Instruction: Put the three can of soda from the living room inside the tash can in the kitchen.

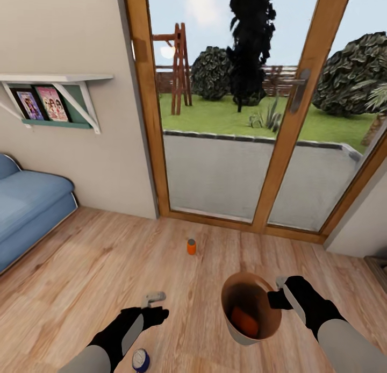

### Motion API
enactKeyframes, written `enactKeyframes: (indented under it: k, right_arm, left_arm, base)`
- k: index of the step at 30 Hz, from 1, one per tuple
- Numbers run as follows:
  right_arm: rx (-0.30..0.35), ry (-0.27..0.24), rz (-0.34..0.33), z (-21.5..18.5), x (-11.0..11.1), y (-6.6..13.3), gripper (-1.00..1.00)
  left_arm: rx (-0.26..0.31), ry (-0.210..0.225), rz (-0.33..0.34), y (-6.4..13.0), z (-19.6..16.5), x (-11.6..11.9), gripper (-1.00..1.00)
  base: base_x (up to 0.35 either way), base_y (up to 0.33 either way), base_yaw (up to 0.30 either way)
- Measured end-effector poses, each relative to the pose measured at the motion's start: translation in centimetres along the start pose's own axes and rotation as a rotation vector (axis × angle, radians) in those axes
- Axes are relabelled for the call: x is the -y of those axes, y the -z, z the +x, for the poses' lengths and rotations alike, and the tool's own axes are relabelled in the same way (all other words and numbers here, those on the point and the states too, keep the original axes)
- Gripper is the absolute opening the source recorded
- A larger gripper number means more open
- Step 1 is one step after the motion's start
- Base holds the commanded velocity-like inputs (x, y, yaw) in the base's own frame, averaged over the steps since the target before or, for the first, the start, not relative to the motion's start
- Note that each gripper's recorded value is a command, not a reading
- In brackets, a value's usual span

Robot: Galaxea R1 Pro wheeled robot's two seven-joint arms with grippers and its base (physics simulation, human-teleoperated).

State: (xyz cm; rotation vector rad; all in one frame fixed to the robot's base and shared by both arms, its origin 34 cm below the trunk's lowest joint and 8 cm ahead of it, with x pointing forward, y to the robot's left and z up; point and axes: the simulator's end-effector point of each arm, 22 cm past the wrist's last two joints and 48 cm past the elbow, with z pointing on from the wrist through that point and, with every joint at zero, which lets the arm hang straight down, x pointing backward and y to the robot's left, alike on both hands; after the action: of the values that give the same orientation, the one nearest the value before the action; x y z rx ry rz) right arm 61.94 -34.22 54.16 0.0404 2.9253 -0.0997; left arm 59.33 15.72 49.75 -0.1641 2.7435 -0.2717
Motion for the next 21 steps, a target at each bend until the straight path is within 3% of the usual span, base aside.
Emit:
enactKeyframes:
  k: [21]
  right_arm:
    - [0.0, 0.002, 0.001, 0.01, 0.01, -0.01, -1.0]
  left_arm:
    - [0.002, 0.0, 0.005, 0.0, -0.05, 0.12, 1.0]
  base:
    - [0.084, 0.052, 0.0]
